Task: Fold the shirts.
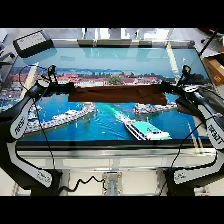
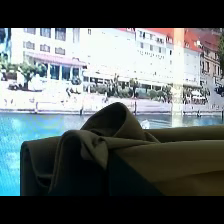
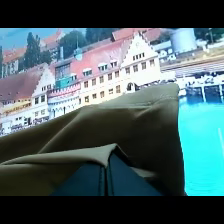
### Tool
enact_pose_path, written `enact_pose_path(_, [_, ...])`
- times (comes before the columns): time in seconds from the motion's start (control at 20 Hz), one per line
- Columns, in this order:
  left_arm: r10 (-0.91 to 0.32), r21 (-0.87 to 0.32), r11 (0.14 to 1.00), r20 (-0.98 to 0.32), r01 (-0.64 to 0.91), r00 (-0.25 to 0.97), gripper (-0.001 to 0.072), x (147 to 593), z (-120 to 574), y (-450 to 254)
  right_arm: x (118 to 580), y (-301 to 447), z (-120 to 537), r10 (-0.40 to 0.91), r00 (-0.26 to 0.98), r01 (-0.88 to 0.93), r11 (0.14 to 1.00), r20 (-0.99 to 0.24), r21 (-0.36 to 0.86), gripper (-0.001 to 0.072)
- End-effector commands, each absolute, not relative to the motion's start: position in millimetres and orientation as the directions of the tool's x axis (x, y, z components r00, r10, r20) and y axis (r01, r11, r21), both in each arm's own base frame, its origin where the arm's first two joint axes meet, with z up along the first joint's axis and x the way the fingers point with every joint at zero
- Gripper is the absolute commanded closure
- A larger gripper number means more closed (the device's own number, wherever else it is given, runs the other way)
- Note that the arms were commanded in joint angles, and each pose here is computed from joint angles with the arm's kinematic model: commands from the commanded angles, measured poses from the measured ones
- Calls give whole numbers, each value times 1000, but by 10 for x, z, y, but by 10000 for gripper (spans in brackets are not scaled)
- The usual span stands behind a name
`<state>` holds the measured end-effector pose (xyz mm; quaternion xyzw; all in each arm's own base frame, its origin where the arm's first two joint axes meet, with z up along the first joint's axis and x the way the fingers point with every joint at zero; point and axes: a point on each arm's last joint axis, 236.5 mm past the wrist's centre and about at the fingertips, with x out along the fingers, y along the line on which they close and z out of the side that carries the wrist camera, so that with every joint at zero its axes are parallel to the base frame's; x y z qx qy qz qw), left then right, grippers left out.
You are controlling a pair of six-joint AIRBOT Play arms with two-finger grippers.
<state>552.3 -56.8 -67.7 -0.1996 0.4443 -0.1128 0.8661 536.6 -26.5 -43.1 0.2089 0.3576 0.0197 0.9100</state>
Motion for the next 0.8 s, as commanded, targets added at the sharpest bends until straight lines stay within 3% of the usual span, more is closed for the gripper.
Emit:
enact_pose_path(0.0, [-358,-425,905,-719,31,595,690,5701,-523,-523,5367,-226,-502,200,729,117,906,-655,406,680])
enact_pose_path(0.1, [-357,-418,907,-682,61,638,689,5863,-252,-516,5350,-195,-511,213,721,111,904,-659,413,673])
enact_pose_path(0.15, [-360,-416,906,-670,72,649,684,5909,-158,-522,5335,-168,-518,225,715,105,902,-663,419,631])
enact_pose_path(0.25, [-366,-420,904,-663,80,653,552,5934,-82,-536,5311,-116,-523,247,704,96,896,-666,433,460])
enact_pose_path(0.65, [-373,-427,902,-709,57,599,531,5842,-308,-548,5255,-8,-445,293,688,81,878,-664,472,433])
enact_pose_path(0.7, [-387,-436,898,-715,62,582,431,5803,-317,-584,5232,10,-411,310,675,60,882,-669,468,419])
enact_pose_path(0.75, [-415,-452,889,-723,76,552,354,5737,-320,-648,5215,17,-369,329,663,40,882,-673,470,333])
